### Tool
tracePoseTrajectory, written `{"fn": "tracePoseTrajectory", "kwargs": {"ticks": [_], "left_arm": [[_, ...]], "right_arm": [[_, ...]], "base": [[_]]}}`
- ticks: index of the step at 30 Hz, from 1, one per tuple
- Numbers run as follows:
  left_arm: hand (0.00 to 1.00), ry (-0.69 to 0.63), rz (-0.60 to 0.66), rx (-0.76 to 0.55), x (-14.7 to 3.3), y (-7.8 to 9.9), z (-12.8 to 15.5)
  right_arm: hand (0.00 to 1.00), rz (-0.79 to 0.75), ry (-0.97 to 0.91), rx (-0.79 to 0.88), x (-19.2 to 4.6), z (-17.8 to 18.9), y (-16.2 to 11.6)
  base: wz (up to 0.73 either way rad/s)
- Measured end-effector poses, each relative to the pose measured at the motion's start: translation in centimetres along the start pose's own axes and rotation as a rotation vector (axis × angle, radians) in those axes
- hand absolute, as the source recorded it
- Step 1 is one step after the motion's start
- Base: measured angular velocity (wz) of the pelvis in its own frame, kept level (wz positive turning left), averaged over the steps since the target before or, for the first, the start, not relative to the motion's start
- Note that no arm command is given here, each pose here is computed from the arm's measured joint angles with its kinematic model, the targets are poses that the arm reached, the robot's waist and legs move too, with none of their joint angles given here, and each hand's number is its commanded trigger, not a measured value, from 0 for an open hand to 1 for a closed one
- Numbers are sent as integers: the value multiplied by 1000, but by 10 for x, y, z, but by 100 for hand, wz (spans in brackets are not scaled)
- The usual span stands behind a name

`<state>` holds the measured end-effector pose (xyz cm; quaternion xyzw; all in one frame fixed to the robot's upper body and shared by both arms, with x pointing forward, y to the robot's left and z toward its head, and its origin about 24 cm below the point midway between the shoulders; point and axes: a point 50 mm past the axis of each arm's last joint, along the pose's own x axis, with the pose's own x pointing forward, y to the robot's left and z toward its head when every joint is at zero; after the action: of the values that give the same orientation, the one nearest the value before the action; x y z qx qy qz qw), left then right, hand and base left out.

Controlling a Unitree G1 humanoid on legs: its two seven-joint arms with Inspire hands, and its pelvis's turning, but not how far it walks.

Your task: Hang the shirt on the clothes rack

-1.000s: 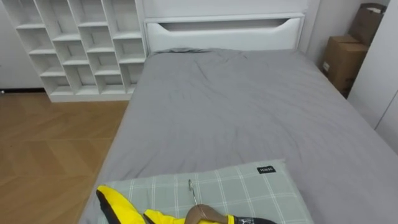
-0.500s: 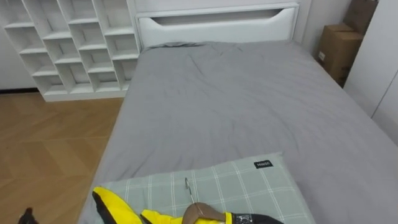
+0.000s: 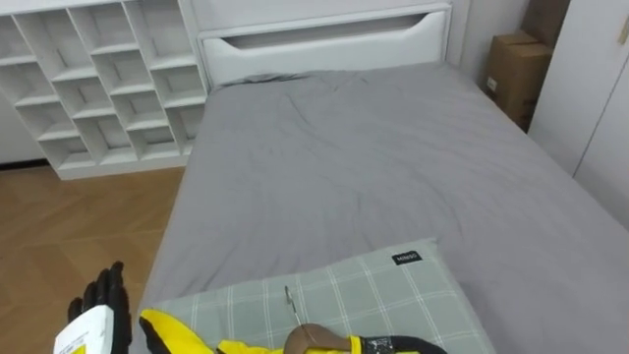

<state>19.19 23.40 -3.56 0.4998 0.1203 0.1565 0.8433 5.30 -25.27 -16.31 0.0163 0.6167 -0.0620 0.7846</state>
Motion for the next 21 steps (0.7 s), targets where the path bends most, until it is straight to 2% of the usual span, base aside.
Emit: {"fn": "tracePoseTrajectory", "kwargs": {"ticks": [4, 12, 21], "left_arm": [[0, -37, -1, 2, 2, 2, 7], [0, -89, -105, 11, -2, -10, 17], [0, -82, -181, 19, -4, -17, 14]], "right_arm": [[0, -2, -1, -4, 0, 0, -1], [0, 7, -11, -41, 1, 4, 2], [0, 12, -24, -42, 1, 4, 4]], "base": [[-5], [-1], [-4]]}}
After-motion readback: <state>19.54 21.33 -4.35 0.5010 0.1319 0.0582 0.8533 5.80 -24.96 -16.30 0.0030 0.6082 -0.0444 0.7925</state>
